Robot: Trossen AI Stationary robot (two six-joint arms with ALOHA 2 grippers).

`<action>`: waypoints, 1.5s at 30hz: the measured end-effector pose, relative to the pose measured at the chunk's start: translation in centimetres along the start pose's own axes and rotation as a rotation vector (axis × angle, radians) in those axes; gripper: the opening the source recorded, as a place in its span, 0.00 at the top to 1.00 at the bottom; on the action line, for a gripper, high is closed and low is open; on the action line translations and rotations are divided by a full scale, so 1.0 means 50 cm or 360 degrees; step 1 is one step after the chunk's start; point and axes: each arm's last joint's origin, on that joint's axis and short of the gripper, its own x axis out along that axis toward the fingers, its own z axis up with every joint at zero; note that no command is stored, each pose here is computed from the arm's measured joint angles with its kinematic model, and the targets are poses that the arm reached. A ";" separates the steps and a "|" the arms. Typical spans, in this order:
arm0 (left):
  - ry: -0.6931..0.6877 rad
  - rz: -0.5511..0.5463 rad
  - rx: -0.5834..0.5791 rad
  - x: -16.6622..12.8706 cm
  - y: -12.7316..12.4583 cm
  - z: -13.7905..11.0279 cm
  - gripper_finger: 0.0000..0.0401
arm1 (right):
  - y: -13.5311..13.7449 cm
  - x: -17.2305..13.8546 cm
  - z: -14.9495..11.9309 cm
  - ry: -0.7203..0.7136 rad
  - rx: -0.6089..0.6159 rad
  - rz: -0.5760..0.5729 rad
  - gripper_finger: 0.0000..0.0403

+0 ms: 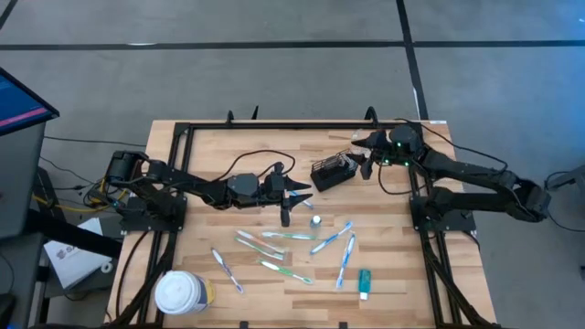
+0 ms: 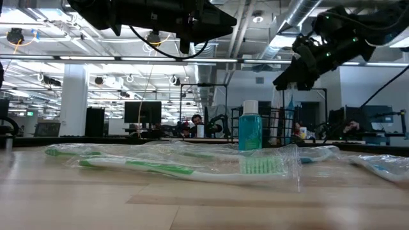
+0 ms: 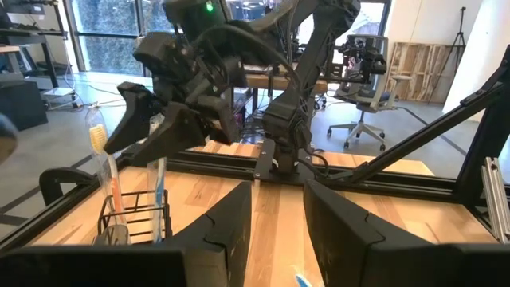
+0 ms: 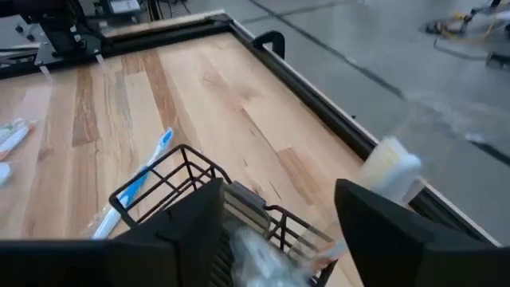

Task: Pick & Place toothbrushing station
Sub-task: Put the blue toothbrush into the mesh organizer, then put the green toothbrush into the mesh organizer

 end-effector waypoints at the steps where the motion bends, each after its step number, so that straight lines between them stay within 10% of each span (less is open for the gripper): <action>1: 0.0000 0.0000 0.0000 0.000 0.000 0.000 0.73 | 0.000 -0.002 0.010 0.0018 0.0003 -0.0001 0.41; 17: 0.0108 0.0038 0.0025 0.002 0.014 -0.013 0.73 | 0.006 -0.051 0.151 0.0017 0.0039 0.0010 0.44; 45: 0.1092 -0.0005 0.0021 -0.058 -0.035 -0.127 0.73 | 0.164 -0.057 0.145 0.0108 -0.0126 0.0562 0.50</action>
